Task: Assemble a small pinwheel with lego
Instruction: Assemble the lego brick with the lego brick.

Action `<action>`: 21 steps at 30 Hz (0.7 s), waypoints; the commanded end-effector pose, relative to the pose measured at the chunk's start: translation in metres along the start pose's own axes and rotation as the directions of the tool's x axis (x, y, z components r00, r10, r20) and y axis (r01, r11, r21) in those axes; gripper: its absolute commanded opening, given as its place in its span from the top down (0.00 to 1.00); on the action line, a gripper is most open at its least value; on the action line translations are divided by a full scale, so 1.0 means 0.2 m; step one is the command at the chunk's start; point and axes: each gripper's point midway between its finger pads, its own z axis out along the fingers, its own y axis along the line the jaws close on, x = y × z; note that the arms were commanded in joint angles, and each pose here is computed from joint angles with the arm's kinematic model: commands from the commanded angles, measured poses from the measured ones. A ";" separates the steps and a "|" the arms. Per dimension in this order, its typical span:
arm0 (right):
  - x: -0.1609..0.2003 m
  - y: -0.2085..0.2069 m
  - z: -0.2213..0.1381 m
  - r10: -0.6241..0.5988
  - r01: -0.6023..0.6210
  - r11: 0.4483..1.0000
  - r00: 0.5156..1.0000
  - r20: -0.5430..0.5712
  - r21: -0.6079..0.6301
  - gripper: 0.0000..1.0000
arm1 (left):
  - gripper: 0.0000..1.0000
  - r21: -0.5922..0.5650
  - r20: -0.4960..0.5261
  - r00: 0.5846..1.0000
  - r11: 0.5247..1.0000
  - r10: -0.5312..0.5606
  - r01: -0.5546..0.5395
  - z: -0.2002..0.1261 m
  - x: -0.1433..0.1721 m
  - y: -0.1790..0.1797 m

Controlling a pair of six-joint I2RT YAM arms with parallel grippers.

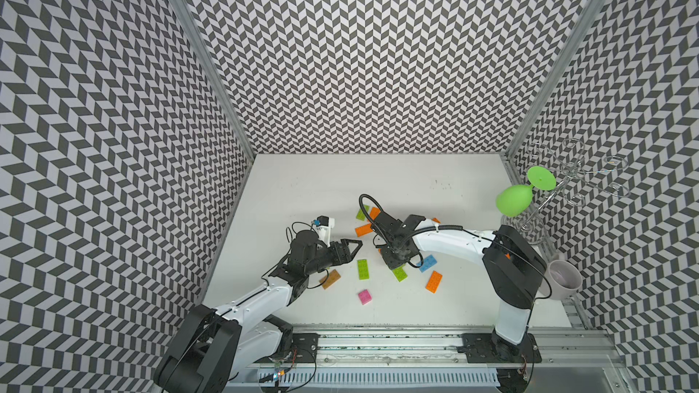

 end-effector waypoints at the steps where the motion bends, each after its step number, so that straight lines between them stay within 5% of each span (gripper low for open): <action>1: 0.19 -0.07 0.29 0.027 -0.019 0.999 0.986 -0.167 0.046 0.91 | 0.22 -0.003 -0.026 1.000 1.000 -0.005 0.004 0.01 0.03 0.03; 6: 0.19 -0.05 0.28 -0.015 0.027 0.998 0.985 -0.172 0.065 0.91 | 0.23 0.009 -0.049 0.999 1.000 0.003 -0.003 0.04 0.04 0.02; 15: 0.17 -0.15 0.15 0.128 -0.112 0.984 0.986 -0.107 0.139 0.92 | 0.23 0.014 -0.061 0.998 1.000 0.008 -0.007 0.06 0.05 0.01; 21: 0.13 -0.06 0.12 0.129 -0.125 0.991 0.988 -0.087 0.052 0.90 | 0.23 0.024 -0.070 0.997 1.000 0.015 -0.013 0.07 0.06 -0.01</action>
